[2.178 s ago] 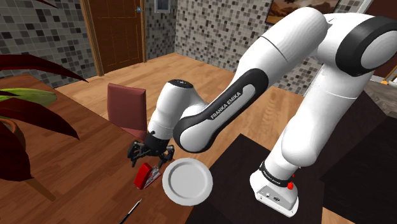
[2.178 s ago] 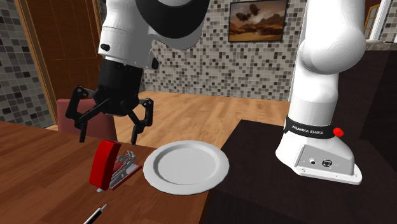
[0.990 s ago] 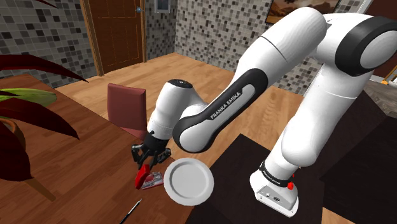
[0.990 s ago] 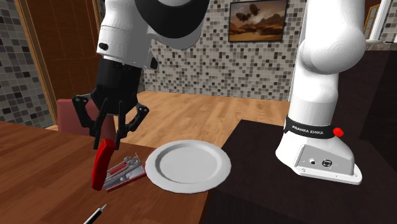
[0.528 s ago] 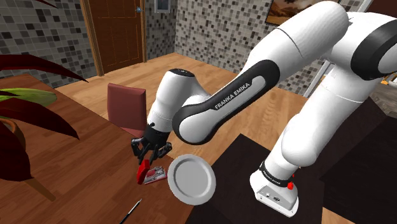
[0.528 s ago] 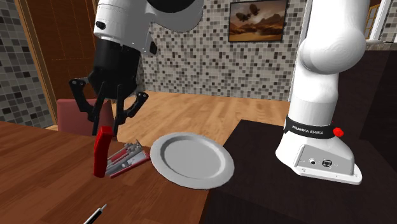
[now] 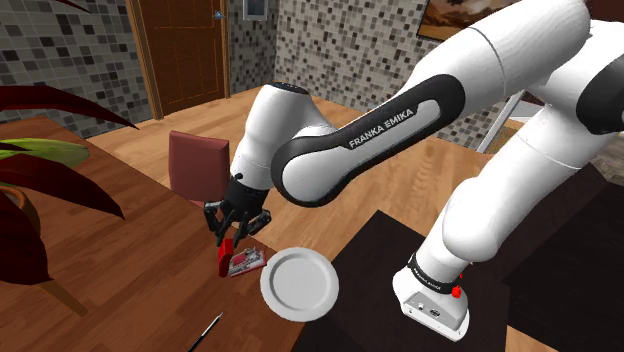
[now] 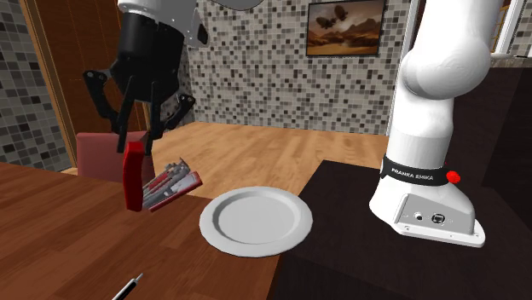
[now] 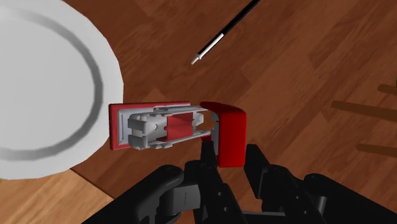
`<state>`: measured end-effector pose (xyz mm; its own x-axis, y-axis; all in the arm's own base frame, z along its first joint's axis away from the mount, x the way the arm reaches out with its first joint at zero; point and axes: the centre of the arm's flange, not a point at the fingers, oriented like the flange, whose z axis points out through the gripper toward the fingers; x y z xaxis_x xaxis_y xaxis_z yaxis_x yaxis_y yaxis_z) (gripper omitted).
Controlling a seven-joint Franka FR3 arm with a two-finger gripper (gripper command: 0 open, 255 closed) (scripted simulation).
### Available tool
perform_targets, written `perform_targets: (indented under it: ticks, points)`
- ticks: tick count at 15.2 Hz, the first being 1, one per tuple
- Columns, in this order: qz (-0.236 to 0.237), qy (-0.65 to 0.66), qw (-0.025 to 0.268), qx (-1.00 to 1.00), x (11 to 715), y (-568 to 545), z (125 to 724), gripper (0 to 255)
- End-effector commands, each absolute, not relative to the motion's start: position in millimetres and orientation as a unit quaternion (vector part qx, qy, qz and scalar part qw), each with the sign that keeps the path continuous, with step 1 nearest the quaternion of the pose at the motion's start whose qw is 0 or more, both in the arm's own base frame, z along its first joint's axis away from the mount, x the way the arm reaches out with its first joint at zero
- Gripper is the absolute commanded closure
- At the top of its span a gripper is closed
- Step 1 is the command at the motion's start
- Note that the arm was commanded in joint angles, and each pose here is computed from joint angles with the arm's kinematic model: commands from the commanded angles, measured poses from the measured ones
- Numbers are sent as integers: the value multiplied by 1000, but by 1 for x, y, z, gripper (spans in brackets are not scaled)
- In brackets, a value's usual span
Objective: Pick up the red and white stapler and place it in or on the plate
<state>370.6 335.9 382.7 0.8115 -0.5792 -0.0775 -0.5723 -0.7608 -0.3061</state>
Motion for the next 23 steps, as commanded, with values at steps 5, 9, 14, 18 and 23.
perform_targets:
  ticks: [5,9,14,18,23]
  points:
    - [-11,307,159,-938,332,302,403,255]
    - [-11,307,159,-938,294,268,416,255]
    - [-11,307,159,-938,253,231,425,255]
    - [-11,307,159,-938,253,231,404,255]
    - [-11,307,159,-938,253,231,378,255]
